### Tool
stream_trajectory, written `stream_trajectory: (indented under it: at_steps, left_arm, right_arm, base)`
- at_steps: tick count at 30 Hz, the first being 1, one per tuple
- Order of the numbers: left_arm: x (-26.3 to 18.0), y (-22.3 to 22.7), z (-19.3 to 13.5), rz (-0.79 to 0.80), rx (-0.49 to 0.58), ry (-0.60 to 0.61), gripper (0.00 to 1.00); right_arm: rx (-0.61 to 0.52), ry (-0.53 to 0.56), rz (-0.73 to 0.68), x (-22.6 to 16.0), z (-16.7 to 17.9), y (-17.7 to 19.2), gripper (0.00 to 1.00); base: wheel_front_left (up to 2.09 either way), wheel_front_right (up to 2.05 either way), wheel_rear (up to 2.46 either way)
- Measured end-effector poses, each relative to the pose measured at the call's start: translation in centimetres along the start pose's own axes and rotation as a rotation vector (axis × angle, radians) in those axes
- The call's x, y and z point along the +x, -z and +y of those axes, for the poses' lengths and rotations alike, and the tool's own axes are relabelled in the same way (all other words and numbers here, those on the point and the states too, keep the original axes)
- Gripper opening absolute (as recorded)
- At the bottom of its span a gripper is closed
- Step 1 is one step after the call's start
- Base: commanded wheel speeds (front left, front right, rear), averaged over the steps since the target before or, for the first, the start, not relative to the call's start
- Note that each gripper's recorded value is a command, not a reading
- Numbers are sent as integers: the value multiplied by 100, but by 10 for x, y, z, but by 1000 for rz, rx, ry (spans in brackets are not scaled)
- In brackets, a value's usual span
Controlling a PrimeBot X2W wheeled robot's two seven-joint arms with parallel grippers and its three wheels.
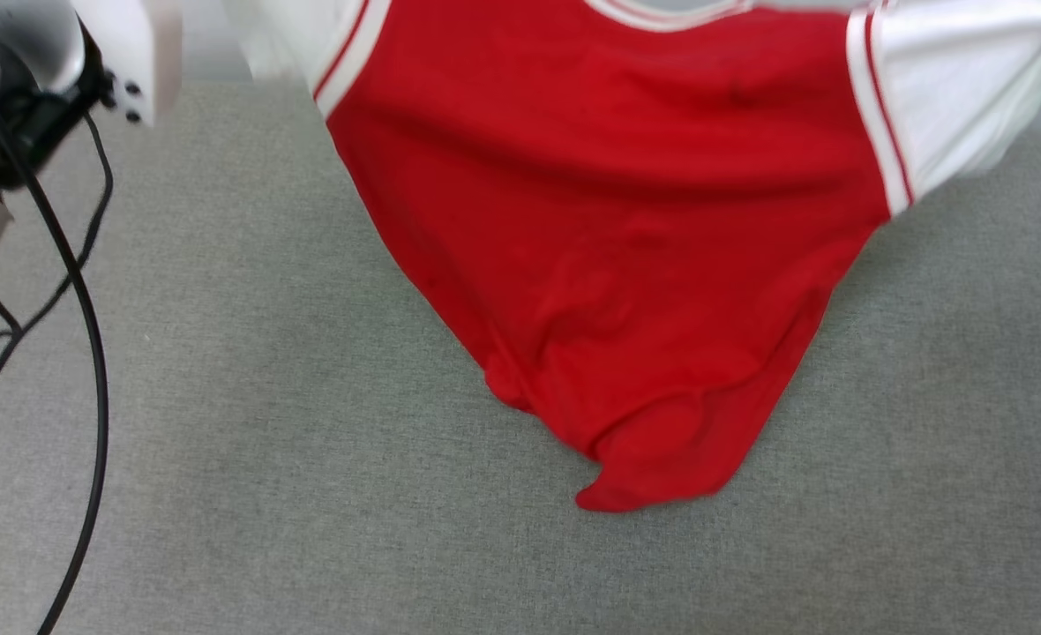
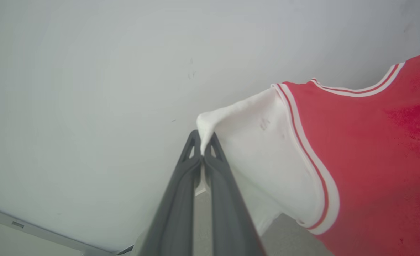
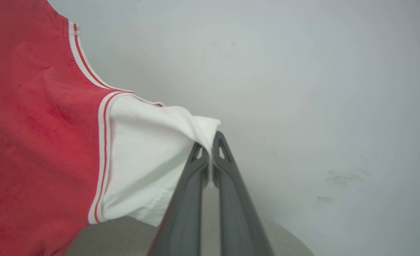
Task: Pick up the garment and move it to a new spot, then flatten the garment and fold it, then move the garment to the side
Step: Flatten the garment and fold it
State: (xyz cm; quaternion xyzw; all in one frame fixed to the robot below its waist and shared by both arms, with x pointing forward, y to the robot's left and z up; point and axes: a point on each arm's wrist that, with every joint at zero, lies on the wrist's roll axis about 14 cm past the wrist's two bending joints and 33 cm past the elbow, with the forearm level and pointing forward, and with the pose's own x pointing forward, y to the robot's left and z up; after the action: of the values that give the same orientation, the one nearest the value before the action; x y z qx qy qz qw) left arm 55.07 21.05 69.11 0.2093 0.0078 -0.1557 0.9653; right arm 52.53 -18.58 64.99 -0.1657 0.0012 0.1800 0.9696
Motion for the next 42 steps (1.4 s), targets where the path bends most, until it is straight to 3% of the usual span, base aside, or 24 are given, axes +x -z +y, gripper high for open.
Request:
stream_trajectory:
  at_steps: [13, 28, 34, 42]
  left_arm:
    - [47, -70, 17, -218, 20, -43, 0]
    - [120, -135, 55, -464, 3, -144, 0]
    - [144, -112, 60, -443, -14, -161, 0]
    - [181, -35, 45, -334, -82, -133, 0]
  right_arm:
    - [-59, 45, -98, 62, -27, -60, 0]
    - [-93, 180, -253, 146, -80, -119, 0]
    - [-86, 196, -259, 172, -87, -115, 0]
    - [-73, 138, -164, 213, -67, -47, 0]
  base:
    - [0, 0, 0]
    - [0, 0, 0]
    - [0, 0, 0]
    - [0, 0, 0]
